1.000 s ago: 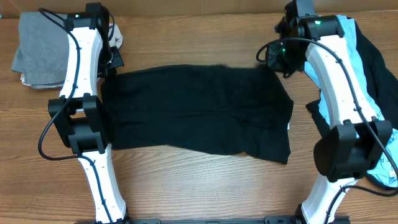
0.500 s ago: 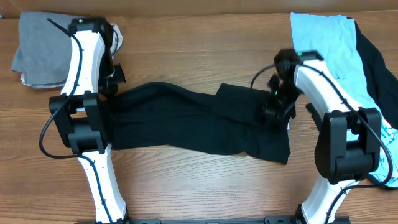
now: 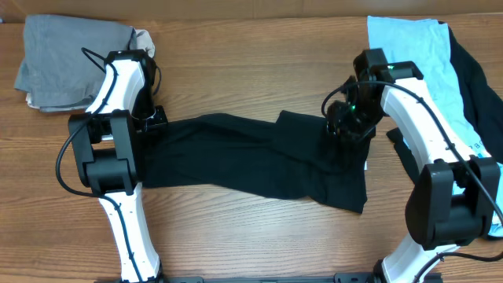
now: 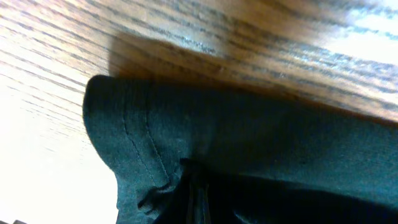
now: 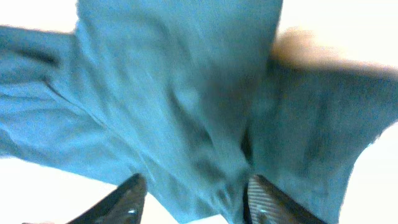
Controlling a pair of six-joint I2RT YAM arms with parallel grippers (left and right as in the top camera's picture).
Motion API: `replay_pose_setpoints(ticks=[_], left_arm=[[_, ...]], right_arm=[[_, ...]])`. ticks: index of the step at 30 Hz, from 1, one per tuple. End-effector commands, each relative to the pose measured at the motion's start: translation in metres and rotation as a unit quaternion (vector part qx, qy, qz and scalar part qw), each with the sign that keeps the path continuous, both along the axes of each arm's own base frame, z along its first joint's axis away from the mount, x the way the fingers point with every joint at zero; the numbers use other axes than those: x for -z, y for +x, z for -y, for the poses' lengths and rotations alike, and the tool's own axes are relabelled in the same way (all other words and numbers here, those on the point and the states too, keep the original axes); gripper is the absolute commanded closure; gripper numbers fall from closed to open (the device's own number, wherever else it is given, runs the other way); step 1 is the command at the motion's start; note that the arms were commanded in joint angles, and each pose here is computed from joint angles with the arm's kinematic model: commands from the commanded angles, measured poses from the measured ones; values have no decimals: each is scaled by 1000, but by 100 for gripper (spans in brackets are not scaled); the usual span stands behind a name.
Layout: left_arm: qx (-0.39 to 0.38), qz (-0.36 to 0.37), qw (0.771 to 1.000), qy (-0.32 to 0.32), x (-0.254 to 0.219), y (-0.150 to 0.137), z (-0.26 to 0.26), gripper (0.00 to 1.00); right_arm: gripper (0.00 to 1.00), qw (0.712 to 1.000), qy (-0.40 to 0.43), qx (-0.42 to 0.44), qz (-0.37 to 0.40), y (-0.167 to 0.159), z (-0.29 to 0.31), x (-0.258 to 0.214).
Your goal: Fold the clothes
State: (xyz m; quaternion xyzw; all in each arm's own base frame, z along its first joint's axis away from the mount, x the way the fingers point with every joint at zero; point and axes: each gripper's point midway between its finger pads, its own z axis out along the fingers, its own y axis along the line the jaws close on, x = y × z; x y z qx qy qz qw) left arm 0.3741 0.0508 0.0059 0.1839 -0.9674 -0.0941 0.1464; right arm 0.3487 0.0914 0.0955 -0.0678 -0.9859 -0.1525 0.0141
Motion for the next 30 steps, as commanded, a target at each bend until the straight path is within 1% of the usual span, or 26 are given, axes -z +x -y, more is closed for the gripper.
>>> replay_pose_setpoints(ticks=[1,7,13,17,21,26,30], left_arm=[[9,21,1000,-8,2,8,3,96],[9,29,1000,-7,3,12,3,96],[12,36,999,-7,4,16,5,96],[12,37,999,-6,5,16,5,96],[12,39,999,-6,5,17,5,96],[13,43,999,-6,5,19,5,96],[13,43,999,-6,5,19,5,96]], right_arm=[[39,999,2,-1,39,13,0,-11],[39,999,3,7,45,15,-1,19],[41,996,3,37,84,26,1,55],[41,992,-22,59,108,35,10,66],[41,990,-23,60,124,41,11,71],[41,992,-24,68,107,42,10,91],[44,992,-21,71,100,43,9,101]])
